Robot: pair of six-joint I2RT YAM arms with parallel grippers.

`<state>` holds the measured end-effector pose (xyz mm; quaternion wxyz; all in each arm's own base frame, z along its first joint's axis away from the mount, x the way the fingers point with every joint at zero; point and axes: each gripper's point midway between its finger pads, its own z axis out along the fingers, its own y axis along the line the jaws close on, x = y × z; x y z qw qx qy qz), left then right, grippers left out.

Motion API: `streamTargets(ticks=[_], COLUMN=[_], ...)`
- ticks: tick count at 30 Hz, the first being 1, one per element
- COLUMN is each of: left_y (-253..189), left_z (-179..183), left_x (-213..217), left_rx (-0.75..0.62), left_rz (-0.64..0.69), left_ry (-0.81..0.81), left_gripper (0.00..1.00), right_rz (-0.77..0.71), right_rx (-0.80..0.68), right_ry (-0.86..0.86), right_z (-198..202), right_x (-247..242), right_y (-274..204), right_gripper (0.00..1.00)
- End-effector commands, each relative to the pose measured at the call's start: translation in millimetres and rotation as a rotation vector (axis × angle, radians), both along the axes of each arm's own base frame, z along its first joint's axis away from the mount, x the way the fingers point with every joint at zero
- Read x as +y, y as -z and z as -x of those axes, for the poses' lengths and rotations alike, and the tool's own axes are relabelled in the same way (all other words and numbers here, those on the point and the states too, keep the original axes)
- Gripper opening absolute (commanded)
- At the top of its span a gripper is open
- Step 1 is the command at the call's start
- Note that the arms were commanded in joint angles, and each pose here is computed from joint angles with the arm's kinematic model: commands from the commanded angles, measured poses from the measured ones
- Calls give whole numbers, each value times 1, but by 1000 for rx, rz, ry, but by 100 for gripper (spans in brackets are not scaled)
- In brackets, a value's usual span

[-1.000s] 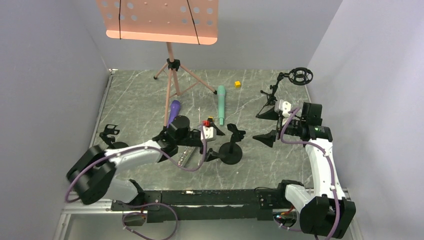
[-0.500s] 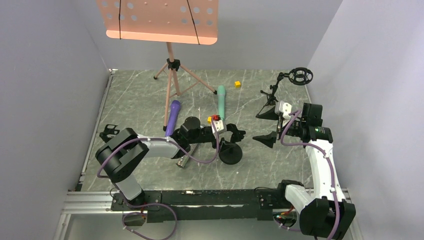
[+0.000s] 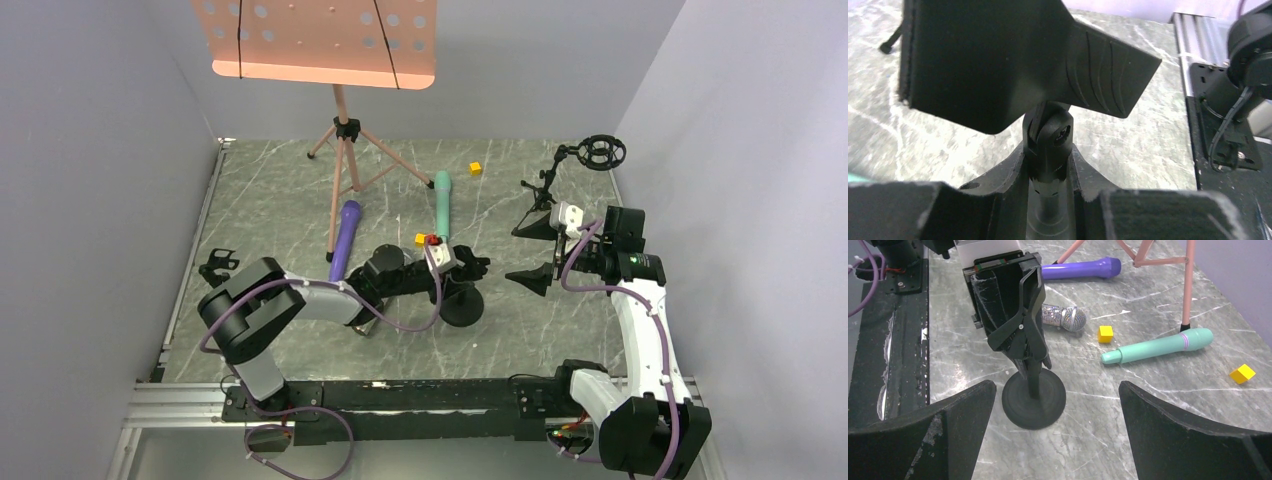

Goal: Attach the microphones to the stand

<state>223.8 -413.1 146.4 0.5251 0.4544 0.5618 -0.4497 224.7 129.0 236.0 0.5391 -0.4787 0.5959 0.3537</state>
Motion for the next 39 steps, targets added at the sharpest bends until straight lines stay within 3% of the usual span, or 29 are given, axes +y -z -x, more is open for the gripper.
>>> streamTargets(ticks=[1,4,12,13,15,19,21,24,30,35,39], left_y=[-38,-45,-41,-42,-42,-44,-44,-44,-37,-10,1], left_z=[-12,-18,-21,-21,-21,-15,-11,-1,4,-23,-48], left_x=[9,14,10,11,12,16,19,29,83,166,223], left_rx=[-62,-57,-50,-43,-29,-19,-19,-22,21,362,537], left_rz=[104,153,181,185,188,188,187,183,59,-159,-272], left_ry=[-206,-353,-480,-487,-492,-474,-459,-437,-487,-650,-831], left_gripper=[0,0,1,7,27,73,87,98,99,99,99], right_rz=[-36,-47,-58,-62,-71,-71,-58,-42,0,8,14], right_rx=[-25,-20,1,3,8,16,12,3,-11,-13,-9], right_ry=[-42,-66,-129,-140,-161,-183,-178,-164,-125,-110,-95], right_z=[4,7,14,16,19,21,20,19,12,11,8], right_x=[6,10,23,24,28,33,33,31,26,24,22], right_y=[-9,-7,2,2,2,4,5,4,4,2,2], right_gripper=[100,100,100,100,100,100,100,100,100,100,100])
